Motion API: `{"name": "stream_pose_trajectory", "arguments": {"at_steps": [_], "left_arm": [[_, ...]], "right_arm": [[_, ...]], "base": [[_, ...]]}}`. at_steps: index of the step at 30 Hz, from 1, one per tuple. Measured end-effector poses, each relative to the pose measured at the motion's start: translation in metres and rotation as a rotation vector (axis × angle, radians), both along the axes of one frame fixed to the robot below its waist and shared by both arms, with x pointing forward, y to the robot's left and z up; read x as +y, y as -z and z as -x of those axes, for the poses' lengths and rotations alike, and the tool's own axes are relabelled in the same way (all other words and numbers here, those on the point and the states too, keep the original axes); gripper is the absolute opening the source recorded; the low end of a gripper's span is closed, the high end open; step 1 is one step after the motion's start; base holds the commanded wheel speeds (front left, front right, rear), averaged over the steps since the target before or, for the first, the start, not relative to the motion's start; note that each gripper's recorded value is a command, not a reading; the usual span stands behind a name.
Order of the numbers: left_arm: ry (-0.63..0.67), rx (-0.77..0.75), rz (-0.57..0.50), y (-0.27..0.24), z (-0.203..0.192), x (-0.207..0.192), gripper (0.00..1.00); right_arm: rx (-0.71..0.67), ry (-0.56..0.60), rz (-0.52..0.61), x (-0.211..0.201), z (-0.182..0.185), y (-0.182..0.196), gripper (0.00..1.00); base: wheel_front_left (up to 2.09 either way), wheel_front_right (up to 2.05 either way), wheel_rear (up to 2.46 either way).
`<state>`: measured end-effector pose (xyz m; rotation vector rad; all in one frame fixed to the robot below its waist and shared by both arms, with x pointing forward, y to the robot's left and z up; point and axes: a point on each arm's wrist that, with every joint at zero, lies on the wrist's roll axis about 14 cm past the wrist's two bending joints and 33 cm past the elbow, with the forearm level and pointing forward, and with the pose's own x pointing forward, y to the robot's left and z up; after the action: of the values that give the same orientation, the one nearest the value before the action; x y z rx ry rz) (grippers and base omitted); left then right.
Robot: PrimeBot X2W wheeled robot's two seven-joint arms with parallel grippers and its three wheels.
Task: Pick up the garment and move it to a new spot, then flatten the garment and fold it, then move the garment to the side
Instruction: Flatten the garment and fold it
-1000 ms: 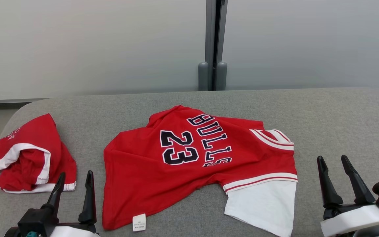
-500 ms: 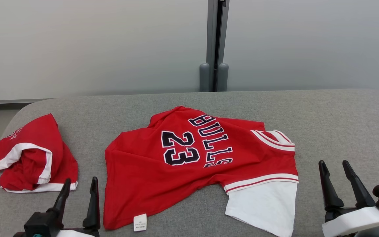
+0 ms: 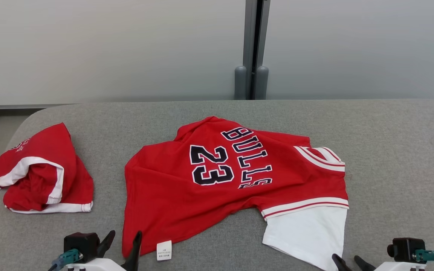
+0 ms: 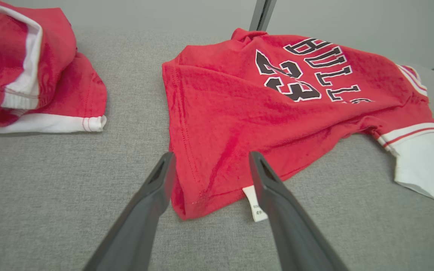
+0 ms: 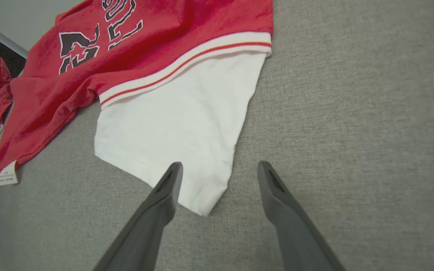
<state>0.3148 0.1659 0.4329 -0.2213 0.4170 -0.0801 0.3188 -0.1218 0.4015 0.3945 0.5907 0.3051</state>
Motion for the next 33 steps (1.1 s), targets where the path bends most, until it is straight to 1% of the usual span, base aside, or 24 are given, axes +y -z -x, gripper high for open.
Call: {"name": "stream_pose_trajectory", "arguments": {"at_steps": [4,7,14,24,28,29,30,31,32,33], "left_arm": [[0.026,0.037,-0.004,0.003,0.001,-0.003,1.00],[0.064,0.087,0.000,0.012,0.005,-0.009,1.00],[0.118,0.205,0.012,0.037,0.009,-0.016,1.00],[0.069,0.256,-0.019,0.059,0.001,-0.001,1.00],[0.080,0.265,-0.001,0.064,-0.002,-0.005,1.00],[0.081,0.265,0.000,0.064,-0.003,-0.005,1.00],[0.081,0.265,0.002,0.065,-0.003,-0.005,0.89],[0.078,0.268,0.006,0.067,-0.003,-0.004,0.79],[0.077,0.271,0.008,0.068,-0.003,-0.004,0.59],[0.077,0.271,0.007,0.068,-0.003,-0.003,0.40]], "right_arm": [[0.093,-0.023,-0.043,0.010,0.009,0.011,1.00],[0.125,-0.032,-0.081,0.020,0.009,0.013,1.00],[0.164,-0.039,-0.102,0.027,0.003,0.019,1.00],[0.201,-0.066,-0.122,0.039,0.003,0.024,1.00],[0.198,-0.069,-0.130,0.042,0.001,0.023,1.00],[0.197,-0.069,-0.130,0.042,0.000,0.023,0.88],[0.194,-0.067,-0.132,0.042,-0.001,0.023,0.71],[0.194,-0.064,-0.135,0.042,-0.001,0.023,0.48],[0.195,-0.064,-0.136,0.042,-0.001,0.024,0.40],[0.195,-0.065,-0.135,0.043,-0.002,0.024,0.19]], "base": [[0.00,0.00,0.00],[0.00,0.00,0.00],[0.00,0.00,0.00],[0.00,0.00,0.00],[0.00,0.00,0.00],[0.00,0.00,0.00],[0.00,0.00,0.00],[0.00,0.00,0.00],[0.00,0.00,0.00],[0.00,0.00,0.00]]}}
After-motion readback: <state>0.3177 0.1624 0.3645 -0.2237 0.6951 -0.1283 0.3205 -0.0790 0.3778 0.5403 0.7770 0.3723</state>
